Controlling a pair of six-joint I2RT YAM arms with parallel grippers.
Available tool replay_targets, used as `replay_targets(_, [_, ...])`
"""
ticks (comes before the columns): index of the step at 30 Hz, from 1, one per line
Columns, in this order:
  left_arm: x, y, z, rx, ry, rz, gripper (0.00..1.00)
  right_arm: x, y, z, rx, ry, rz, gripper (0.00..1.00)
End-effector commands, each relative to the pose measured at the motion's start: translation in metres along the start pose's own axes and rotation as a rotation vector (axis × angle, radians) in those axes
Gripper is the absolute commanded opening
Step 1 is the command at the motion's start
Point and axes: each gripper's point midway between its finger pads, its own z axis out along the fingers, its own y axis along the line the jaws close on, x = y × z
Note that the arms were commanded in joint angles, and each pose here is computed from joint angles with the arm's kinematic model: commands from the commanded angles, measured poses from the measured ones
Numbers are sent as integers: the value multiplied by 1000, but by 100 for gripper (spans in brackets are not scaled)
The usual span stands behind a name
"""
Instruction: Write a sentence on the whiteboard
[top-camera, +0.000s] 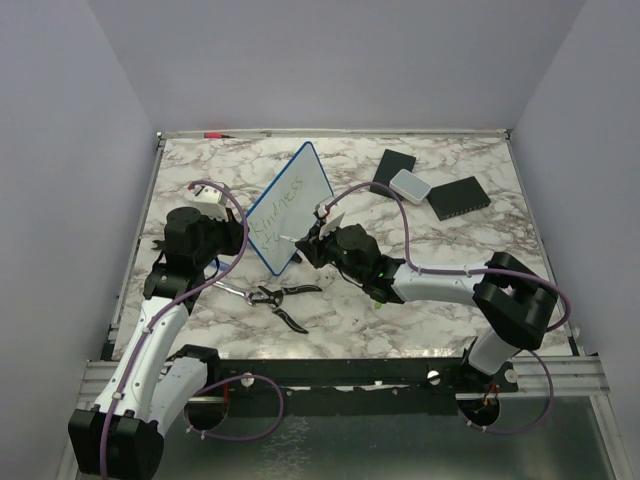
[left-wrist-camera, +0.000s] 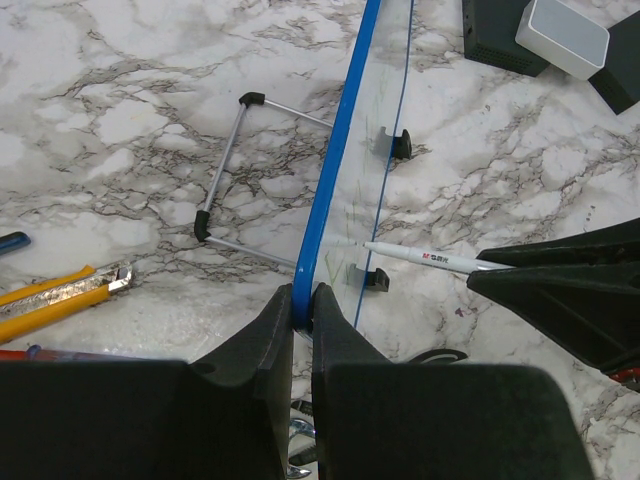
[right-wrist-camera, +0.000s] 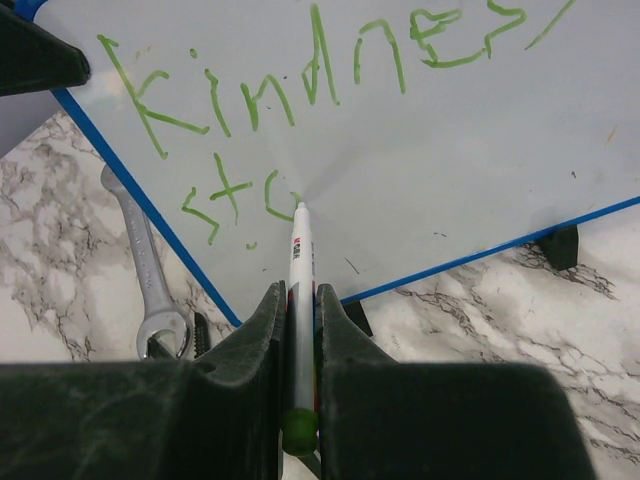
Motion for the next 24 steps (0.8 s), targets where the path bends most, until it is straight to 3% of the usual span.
replay_targets(1, [4, -1, 0, 4, 8, 15, 3, 18, -9, 0, 52, 36, 4, 1])
replay_targets(24, [3, -1, -1, 5, 7, 16, 3, -13, 6, 7, -5, -40, 15, 1])
